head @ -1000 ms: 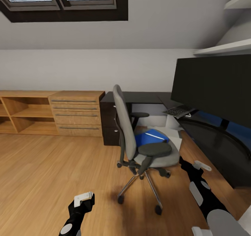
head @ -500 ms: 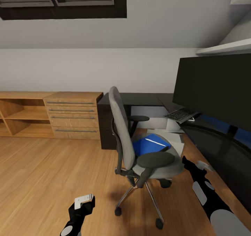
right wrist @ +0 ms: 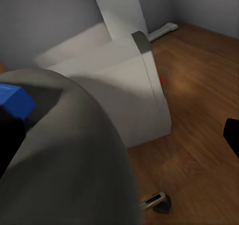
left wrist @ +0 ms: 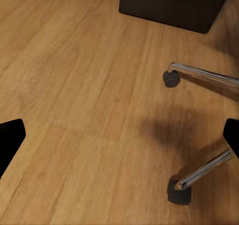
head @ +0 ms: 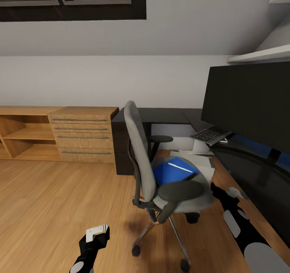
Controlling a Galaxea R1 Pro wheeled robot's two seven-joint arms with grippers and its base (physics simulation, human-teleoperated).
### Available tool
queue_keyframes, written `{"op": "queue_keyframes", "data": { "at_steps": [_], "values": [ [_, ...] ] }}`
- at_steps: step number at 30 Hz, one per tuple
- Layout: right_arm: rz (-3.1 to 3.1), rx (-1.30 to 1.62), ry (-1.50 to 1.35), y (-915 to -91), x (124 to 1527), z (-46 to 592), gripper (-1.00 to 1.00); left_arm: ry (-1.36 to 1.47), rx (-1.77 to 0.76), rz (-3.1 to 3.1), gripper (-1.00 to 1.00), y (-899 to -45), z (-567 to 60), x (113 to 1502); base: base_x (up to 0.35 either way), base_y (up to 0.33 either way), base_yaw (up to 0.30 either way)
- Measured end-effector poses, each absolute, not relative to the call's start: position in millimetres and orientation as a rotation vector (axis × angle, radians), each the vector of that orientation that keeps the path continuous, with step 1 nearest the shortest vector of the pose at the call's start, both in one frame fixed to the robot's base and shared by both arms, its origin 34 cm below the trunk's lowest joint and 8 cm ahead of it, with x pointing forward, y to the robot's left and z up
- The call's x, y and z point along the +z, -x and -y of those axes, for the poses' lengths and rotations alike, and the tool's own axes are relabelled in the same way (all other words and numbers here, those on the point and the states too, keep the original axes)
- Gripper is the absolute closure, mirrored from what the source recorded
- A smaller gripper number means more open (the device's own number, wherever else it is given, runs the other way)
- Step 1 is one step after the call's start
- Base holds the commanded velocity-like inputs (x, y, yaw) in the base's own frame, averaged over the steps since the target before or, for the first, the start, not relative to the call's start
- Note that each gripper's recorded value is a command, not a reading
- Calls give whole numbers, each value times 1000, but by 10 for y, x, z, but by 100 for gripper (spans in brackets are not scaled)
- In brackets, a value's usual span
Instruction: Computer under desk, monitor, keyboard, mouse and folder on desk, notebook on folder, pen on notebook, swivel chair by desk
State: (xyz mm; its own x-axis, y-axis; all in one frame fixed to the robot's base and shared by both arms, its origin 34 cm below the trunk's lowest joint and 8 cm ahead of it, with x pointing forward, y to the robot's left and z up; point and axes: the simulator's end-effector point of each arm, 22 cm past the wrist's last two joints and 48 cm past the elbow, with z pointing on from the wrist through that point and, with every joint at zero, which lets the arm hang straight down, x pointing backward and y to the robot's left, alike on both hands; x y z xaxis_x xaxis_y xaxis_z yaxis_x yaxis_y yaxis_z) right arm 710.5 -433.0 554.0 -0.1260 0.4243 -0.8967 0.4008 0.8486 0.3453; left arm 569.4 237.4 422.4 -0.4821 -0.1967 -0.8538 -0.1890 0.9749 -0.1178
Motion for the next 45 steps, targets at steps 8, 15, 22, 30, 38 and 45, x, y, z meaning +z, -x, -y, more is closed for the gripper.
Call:
{"op": "queue_keyframes", "data": {
  "at_steps": [8, 15, 22, 30, 38, 45],
  "values": [
    [-1761, 30, -640, -7095, 5485, 4311, -100, 272, -4, -2075, -100, -5661, -2381, 4178, 27, 0, 0],
    [-1801, 35, -651, -7042, 5332, 4281, -100, 276, -3, -2070, -100, -5672, -2392, 4196, 1, 0, 0],
    [-1822, 41, -654, -7023, 5259, 4260, -100, 279, -5, -2070, -100, -5668, -2384, 4177, 0, 0, 0],
    [-1831, 45, -654, -7009, 5195, 4243, -100, 279, -5, -2069, -100, -5658, -2385, 4134, 0, 0, 0],
    [-1826, 93, -614, -7057, 5233, 4124, -100, 278, -5, -2069, -100, -5659, -2384, 4135, 0, 0, 0],
    [-1821, 118, -598, -7081, 5248, 4037, -100, 278, -5, -2069, -100, -5659, -2384, 4135, 0, 0, 0]
  ]
}}
